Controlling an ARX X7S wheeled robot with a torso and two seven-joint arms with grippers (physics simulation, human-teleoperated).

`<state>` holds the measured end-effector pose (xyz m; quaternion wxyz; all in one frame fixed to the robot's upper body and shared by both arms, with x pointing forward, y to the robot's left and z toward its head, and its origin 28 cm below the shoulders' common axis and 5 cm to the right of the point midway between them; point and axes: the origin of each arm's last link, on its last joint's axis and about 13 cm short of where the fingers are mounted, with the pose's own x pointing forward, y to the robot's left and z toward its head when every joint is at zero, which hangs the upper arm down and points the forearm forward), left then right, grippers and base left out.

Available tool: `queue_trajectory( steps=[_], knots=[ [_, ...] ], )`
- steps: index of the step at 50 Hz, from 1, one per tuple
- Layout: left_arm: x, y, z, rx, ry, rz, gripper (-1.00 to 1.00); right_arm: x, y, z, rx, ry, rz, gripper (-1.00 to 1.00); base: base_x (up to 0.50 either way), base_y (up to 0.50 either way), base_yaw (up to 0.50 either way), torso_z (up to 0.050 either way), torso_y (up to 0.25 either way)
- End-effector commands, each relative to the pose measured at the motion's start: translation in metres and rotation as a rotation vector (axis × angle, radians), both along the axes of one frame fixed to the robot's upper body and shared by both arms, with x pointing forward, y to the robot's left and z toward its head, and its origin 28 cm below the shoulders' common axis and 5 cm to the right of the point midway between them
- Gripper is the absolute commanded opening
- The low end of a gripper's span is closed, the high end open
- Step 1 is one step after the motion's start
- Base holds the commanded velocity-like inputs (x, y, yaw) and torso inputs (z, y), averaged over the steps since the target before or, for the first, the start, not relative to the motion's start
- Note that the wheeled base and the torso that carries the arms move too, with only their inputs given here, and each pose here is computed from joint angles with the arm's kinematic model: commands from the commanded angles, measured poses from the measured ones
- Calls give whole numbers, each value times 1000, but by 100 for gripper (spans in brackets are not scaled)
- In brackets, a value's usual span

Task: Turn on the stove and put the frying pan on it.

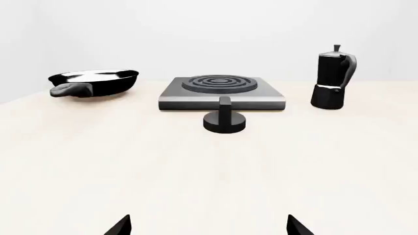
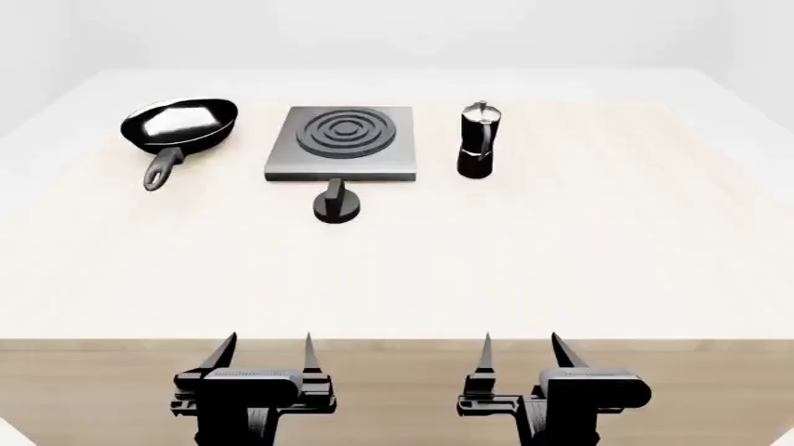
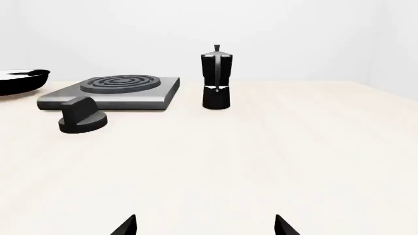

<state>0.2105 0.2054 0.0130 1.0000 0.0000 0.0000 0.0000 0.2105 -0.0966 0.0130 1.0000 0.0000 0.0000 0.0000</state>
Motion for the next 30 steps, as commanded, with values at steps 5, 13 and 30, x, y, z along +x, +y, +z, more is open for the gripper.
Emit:
queue_trajectory(
  steps=[5,13,30],
  knots=[
    [0,0,-1,1,-1,8,100,-1,1,0,7,-8,2,100,0,0,0,0,0],
    [1,-1,-1,12,0,10,100,1,1,-1,6,0,3,100,0,0,0,0,0],
    [-1,0,0,6,-8,10,100,-1,1,-1,-22,-4,2,100,0,56,0,0,0]
  ],
)
